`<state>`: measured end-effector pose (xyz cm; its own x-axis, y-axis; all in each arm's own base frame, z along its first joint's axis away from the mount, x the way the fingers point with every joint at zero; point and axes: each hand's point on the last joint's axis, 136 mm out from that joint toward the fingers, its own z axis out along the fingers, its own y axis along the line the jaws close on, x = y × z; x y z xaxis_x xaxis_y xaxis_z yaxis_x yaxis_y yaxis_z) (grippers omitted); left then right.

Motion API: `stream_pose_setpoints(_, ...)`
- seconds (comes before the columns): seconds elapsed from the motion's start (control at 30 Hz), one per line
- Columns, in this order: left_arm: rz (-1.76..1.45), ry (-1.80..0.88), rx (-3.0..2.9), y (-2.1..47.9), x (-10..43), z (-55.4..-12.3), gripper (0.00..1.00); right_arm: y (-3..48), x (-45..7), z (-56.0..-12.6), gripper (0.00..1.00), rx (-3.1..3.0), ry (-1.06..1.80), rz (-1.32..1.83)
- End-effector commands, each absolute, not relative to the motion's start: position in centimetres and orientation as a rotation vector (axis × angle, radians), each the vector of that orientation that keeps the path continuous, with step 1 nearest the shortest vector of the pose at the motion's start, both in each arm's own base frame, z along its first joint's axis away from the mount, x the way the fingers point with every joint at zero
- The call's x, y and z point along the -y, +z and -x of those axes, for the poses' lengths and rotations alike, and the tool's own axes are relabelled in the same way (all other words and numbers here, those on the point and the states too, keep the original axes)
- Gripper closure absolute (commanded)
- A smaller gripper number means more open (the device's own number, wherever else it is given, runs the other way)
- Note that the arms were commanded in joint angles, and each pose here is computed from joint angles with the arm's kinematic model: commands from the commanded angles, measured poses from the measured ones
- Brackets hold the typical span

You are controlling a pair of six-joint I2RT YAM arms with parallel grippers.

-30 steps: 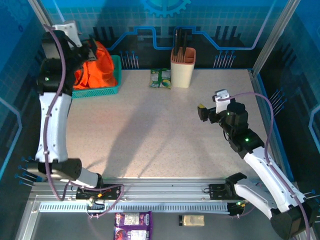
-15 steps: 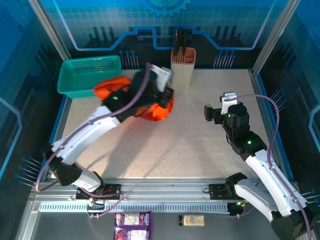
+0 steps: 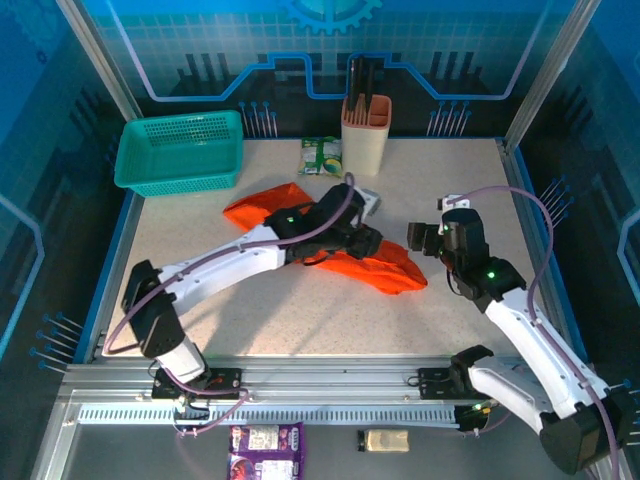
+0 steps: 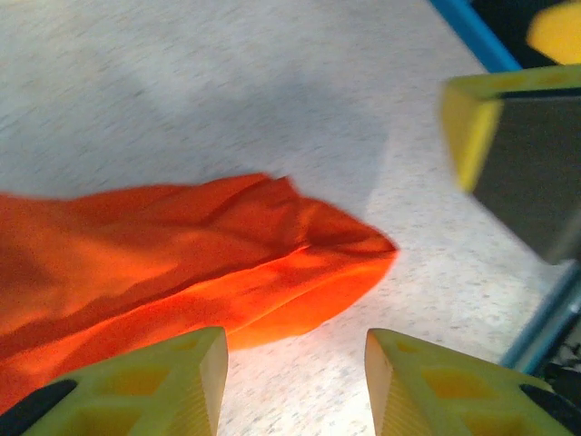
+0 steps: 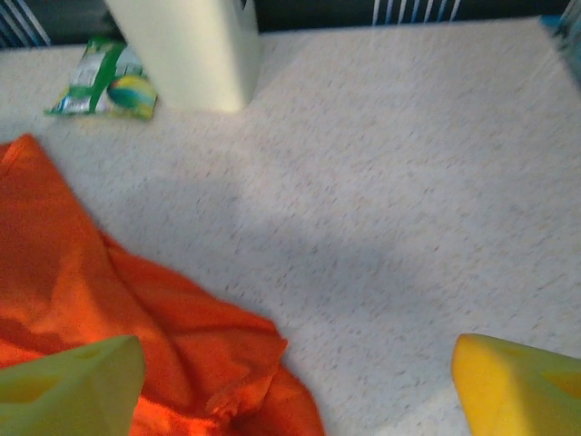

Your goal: Fold the inside-out t-shirt

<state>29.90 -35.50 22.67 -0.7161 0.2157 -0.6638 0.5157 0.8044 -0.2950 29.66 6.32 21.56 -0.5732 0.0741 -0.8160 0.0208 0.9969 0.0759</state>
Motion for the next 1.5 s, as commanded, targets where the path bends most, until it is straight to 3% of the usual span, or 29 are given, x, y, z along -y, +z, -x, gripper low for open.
stream_pose_setpoints(0.0,-0.252,-0.579,-2.385,22.2,29.4,-31.8,0.55,19.2,-8.6,-28.5,0.14,-2.335,0.214,-0.053)
stream_pose_setpoints(0.13,0.010,-0.560,-2.452,18.3,22.4,-32.5,0.55,15.3,-9.5,-27.2,0.22,-2.483,0.262,-0.055)
stream_pose_setpoints(0.33,0.271,-0.481,-2.538,13.9,15.5,-33.0,0.55,10.4,-8.3,-24.9,0.23,-2.619,0.230,-0.160)
stream_pose_setpoints(0.5,0.285,-0.480,-2.567,12.1,14.7,-33.9,0.39,7.6,-7.5,-23.8,0.22,-2.685,0.274,-0.282)
stream_pose_setpoints(0.97,0.326,-0.364,-2.735,5.7,15.1,-36.6,0.43,4.0,-8.2,-24.8,0.22,-2.742,0.407,-0.418)
stream_pose_setpoints(1.1,0.325,-0.381,-2.743,5.1,15.3,-37.3,0.45,4.0,-8.6,-25.6,0.37,-2.733,0.435,-0.404)
stream_pose_setpoints(1.27,0.323,-0.365,-2.741,5.1,15.4,-38.0,0.59,4.6,-8.8,-26.2,0.69,-2.710,0.457,-0.388)
stream_pose_setpoints(1.33,0.328,-0.350,-2.734,5.3,15.2,-38.1,0.67,5.1,-8.8,-26.3,0.82,-2.701,0.457,-0.380)
stream_pose_setpoints(1.47,0.326,-0.354,-2.678,7.3,14.8,-38.4,0.99,6.8,-8.5,-26.4,1.00,-2.669,0.447,-0.349)
